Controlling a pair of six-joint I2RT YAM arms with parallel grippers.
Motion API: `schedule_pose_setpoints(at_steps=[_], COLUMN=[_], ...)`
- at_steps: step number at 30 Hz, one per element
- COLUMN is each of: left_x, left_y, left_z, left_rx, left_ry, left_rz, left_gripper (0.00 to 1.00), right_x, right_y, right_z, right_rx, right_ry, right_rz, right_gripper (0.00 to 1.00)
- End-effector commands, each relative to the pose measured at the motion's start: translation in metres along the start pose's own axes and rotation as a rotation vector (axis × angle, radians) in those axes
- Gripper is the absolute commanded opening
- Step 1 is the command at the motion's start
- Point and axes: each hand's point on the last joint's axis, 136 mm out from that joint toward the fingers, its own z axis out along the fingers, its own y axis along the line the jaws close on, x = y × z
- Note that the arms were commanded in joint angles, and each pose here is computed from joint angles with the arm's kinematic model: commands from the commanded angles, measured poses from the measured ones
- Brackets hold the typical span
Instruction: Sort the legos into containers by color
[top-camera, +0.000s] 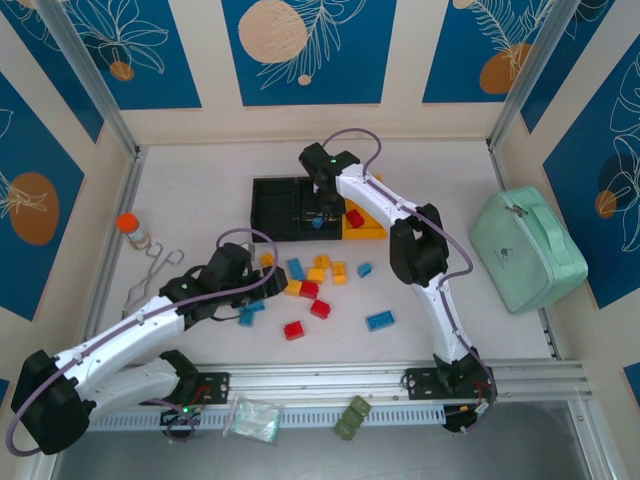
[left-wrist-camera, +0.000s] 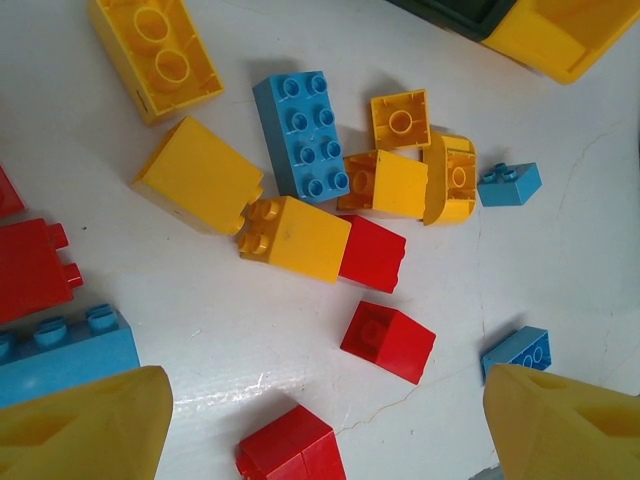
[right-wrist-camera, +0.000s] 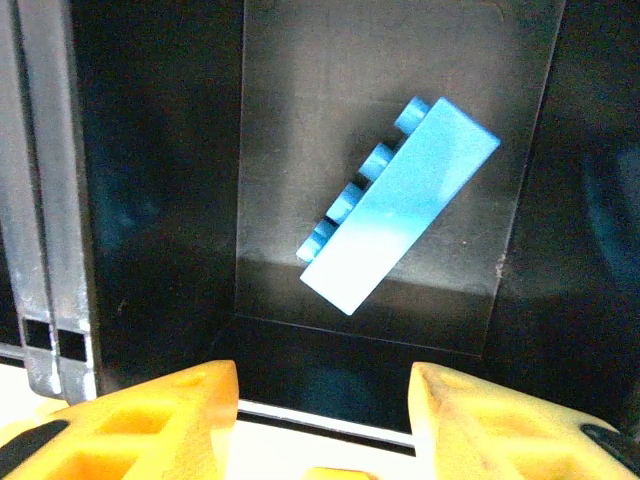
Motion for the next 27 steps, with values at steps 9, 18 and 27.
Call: schedule_pose_setpoints(at_steps=[9, 18, 27], left_x=[0.012, 0.022, 0.030], left_y=[0.003, -0.005, -0.015], left_z=[-0.005, -0.001, 0.010], left_rx=[0.017, 0.077, 0.111], left_ry=[0.054, 0.097, 0.132], left_rz=[0.078, 0.107, 0.129], left_gripper=[0.81, 0.80, 0.80], right_x=[0.042, 0.092, 0.136], right_y=[-0.006, -0.035, -0.054], right_z=[-0.072, -0.085, -0.058], right_rx=[-0.020, -0.007, 0.023], right_ry=[-0.112, -0.113, -0.051], right_rz=[-0.043, -0.011, 0.035], right_gripper=[0.52, 0.55, 0.57])
